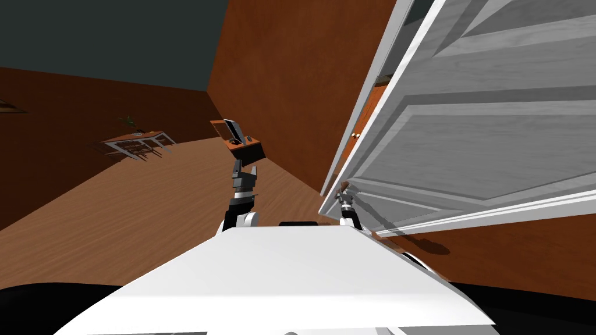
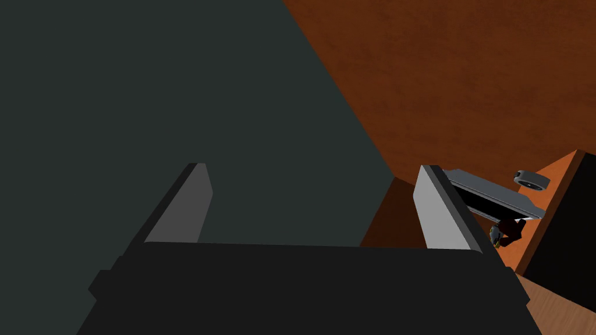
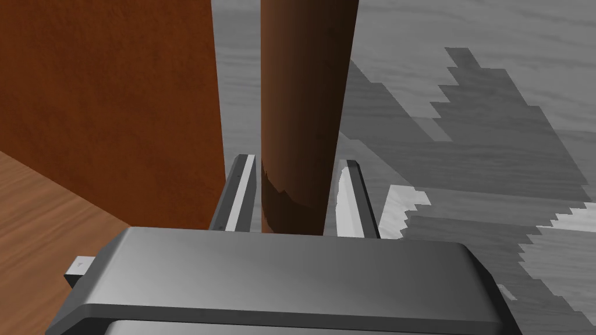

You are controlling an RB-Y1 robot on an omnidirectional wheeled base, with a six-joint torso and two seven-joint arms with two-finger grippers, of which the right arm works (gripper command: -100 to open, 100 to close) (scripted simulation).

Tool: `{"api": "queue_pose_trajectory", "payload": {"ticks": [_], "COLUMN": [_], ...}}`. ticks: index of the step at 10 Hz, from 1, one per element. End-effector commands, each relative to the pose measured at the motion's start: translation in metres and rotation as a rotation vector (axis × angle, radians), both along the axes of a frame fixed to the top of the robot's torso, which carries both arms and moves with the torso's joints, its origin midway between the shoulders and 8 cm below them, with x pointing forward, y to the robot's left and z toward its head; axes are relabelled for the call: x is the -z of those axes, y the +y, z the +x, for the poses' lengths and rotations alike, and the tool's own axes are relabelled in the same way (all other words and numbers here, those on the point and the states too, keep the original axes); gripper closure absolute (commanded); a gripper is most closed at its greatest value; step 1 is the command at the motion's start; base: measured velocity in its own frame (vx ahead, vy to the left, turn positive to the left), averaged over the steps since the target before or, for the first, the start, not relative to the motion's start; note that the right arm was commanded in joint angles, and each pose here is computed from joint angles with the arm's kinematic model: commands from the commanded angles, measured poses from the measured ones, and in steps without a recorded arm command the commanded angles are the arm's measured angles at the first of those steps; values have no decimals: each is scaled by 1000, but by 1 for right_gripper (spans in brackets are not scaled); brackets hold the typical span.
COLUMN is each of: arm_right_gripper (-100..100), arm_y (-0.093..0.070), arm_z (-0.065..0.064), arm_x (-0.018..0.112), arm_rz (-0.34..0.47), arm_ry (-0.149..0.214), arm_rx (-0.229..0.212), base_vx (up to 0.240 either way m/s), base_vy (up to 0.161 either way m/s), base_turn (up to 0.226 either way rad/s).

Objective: Pull the door open

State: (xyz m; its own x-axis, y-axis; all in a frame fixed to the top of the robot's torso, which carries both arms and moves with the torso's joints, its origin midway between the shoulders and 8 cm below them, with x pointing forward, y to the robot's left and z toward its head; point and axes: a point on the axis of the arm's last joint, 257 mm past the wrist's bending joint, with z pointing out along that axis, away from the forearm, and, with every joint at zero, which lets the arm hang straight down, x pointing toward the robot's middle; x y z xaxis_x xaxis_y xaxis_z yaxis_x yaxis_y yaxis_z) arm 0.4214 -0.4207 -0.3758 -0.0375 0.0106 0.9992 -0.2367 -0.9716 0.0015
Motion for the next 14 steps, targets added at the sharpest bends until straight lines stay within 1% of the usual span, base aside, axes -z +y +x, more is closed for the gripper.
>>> {"api": "queue_pose_trajectory", "payload": {"ticks": [1, 2, 3, 5, 6, 7, 11, 12, 14], "arm_right_gripper": [100, 100, 100, 100, 100, 100, 100, 100, 100], "arm_y": [7, 7, 11, 14, 11, 14, 20, 22, 24], "arm_z": [-9, -9, -12, -15, -10, -14, -27, -32, -38], "arm_x": [12, 12, 14, 15, 6, 8, 12, 14, 15], "arm_rz": [6, 6, 7, 9, 2, 4, 4, 5, 7], "arm_ry": [27, 27, 32, 37, 14, 17, 28, 32, 38], "arm_rx": [-31, -31, -57, -78, -70, -92, -146, -166, -187], "base_vx": [-223, -179, -202, -220, -102, -148, -228, -222, -200], "base_vy": [-43, -10, -11, -28, -20, 3, -40, -32, -68], "base_turn": [119, 44, 94, 76, 24, 92, 102, 101, 97]}}
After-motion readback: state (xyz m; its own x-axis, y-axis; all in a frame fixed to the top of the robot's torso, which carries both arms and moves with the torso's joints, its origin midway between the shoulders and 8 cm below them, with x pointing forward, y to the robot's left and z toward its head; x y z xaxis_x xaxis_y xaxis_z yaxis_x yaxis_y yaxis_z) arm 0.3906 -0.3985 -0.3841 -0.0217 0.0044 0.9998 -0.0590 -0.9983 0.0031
